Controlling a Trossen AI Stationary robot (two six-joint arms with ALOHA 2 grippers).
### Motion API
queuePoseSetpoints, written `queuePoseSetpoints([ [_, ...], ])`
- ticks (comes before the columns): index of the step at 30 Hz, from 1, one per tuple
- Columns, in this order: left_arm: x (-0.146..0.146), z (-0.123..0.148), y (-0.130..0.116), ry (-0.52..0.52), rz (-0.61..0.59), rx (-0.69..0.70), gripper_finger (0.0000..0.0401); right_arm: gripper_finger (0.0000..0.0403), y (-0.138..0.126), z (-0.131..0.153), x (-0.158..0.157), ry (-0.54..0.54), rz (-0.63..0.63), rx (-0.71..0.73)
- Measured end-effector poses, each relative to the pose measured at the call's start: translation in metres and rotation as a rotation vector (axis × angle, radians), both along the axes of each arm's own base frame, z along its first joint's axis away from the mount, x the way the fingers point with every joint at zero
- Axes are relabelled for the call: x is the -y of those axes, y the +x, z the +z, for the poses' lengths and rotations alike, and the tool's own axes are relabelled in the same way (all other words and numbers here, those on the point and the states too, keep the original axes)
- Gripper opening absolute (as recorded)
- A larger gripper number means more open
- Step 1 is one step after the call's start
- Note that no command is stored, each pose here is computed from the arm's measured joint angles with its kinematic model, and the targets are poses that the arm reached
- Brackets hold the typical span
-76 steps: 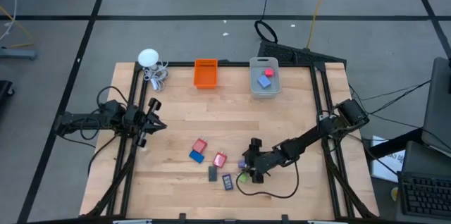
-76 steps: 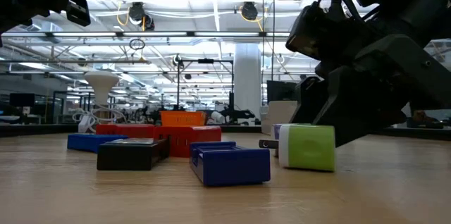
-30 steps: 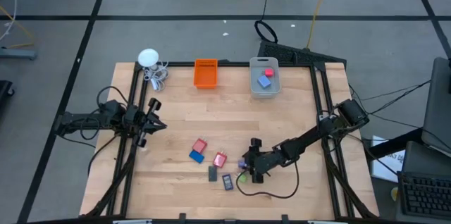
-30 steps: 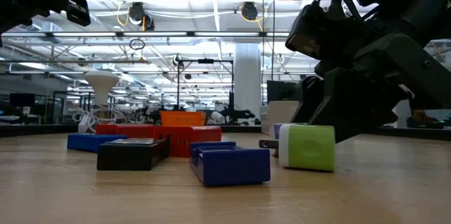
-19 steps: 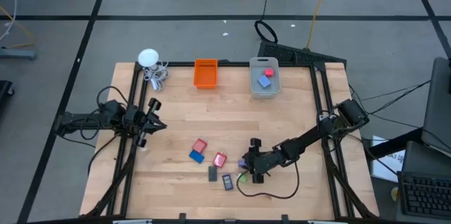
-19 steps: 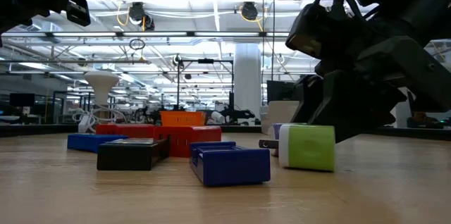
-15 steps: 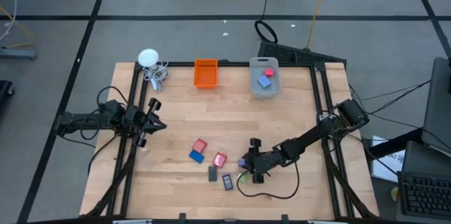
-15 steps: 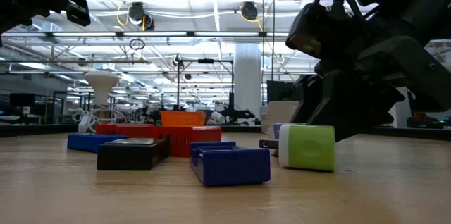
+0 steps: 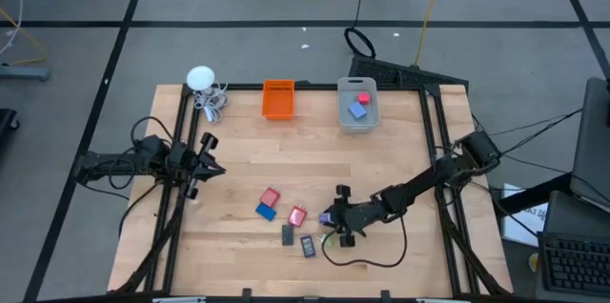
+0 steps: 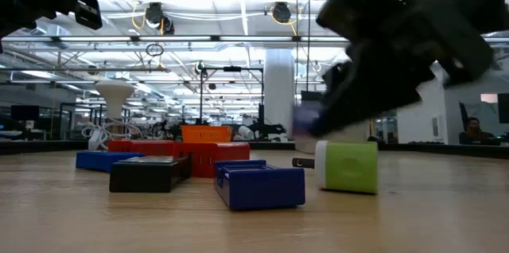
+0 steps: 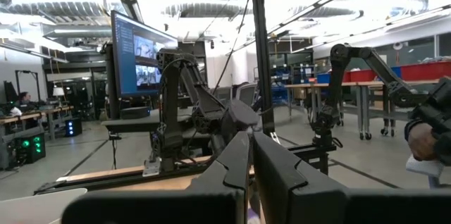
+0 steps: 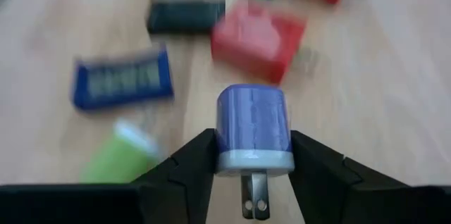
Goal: Pick & Place Office items
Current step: Put the purple charger adapter into the gray bin
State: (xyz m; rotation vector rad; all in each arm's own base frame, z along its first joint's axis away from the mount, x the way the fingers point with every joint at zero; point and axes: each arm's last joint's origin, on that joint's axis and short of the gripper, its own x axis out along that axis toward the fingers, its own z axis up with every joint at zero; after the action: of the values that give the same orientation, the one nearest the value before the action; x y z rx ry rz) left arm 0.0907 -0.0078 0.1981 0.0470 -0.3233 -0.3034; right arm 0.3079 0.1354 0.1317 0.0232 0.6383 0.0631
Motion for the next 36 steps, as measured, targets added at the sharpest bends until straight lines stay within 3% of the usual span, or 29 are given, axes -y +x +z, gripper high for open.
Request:
queuePoseSetpoints([
  [19, 0.0, 0.0, 0.0, 0.0, 0.0, 0.0, 0.0024, 0.0143, 0.003, 0.071, 0.004, 0.148, -0.006, 0.373],
  [27, 0.0, 0.0, 0.0, 0.0, 0.0, 0.0, 0.0024, 0.0152, 0.011, 0.075, 0.024, 0.129, -0.059, 0.417],
  [36, 0.0, 0.0, 0.0, 0.0, 0.0, 0.0, 0.0024, 0.0146, 0.024, 0.075, 0.07, 0.151, -0.221, 0.425],
])
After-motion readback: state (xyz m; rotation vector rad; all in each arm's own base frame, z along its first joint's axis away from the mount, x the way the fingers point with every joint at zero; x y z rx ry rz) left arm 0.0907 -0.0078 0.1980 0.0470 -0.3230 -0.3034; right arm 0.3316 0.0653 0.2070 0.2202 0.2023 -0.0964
